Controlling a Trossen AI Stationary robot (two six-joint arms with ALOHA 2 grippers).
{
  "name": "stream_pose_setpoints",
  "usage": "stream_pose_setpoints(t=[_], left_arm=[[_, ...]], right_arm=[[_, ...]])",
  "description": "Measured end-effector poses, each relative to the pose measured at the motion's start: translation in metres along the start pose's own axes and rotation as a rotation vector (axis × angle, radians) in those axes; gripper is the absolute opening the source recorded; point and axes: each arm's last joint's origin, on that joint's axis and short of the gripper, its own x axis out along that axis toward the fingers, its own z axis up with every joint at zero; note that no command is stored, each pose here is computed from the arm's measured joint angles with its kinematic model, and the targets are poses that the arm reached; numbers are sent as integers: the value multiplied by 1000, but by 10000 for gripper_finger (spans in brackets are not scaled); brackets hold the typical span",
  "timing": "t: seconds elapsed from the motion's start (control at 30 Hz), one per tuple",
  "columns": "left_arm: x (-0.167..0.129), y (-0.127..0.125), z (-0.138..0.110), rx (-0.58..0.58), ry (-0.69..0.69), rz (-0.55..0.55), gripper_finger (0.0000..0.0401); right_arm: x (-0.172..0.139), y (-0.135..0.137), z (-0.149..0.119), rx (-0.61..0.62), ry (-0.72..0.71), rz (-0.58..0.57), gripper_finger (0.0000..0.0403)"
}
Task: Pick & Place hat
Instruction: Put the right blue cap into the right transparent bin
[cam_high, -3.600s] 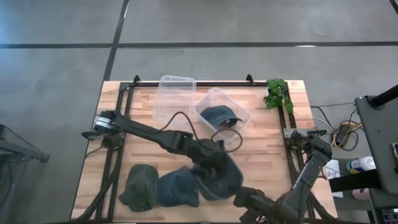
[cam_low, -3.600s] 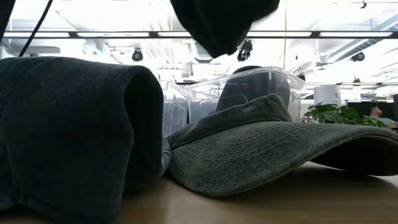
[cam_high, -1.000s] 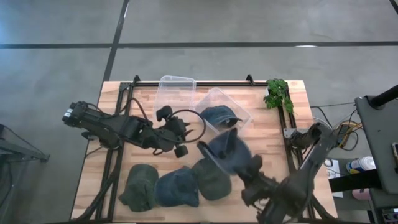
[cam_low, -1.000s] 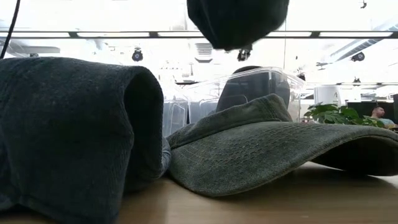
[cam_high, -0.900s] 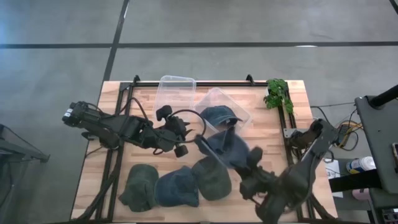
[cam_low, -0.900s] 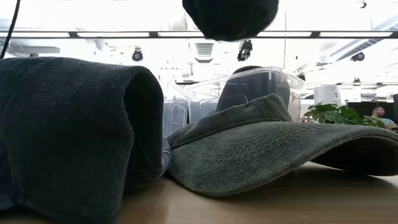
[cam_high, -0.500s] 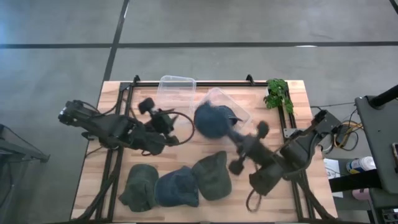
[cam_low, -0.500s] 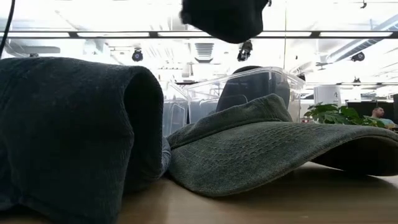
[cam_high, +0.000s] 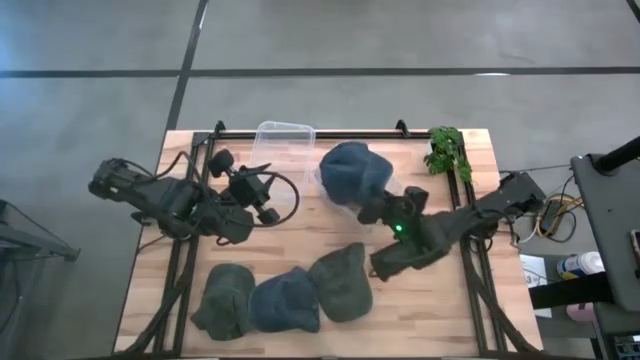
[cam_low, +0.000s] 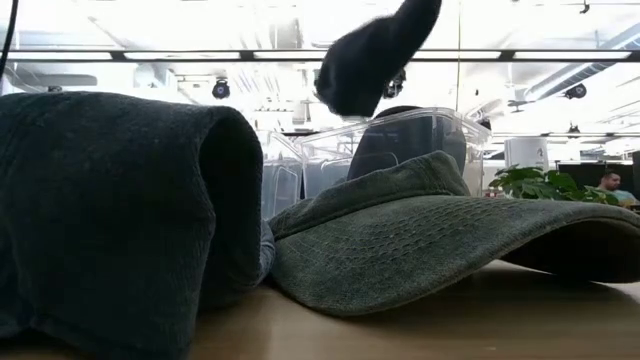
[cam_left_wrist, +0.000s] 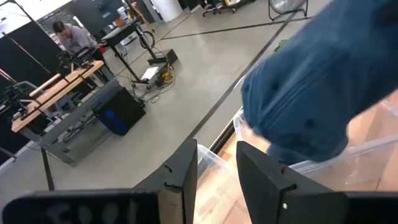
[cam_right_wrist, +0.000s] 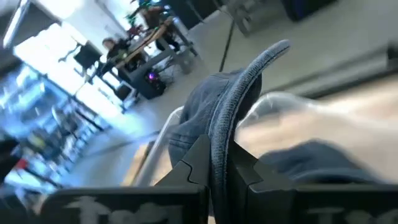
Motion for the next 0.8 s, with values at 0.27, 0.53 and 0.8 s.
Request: stream_pose_setpoints(t=[0.27,0.53,0.8], left_arm=[[3,-10,-9,-13,56,-88,106],[9,-22,-27,7,94,-102,106],[43,-23,-9,66,24,-227,106]], right_arm=[[29,-25,-7,245,-31,-8,13],[48,-66,-8,511,21,-16,13],[47,-78,-20,581,81,-2,13]])
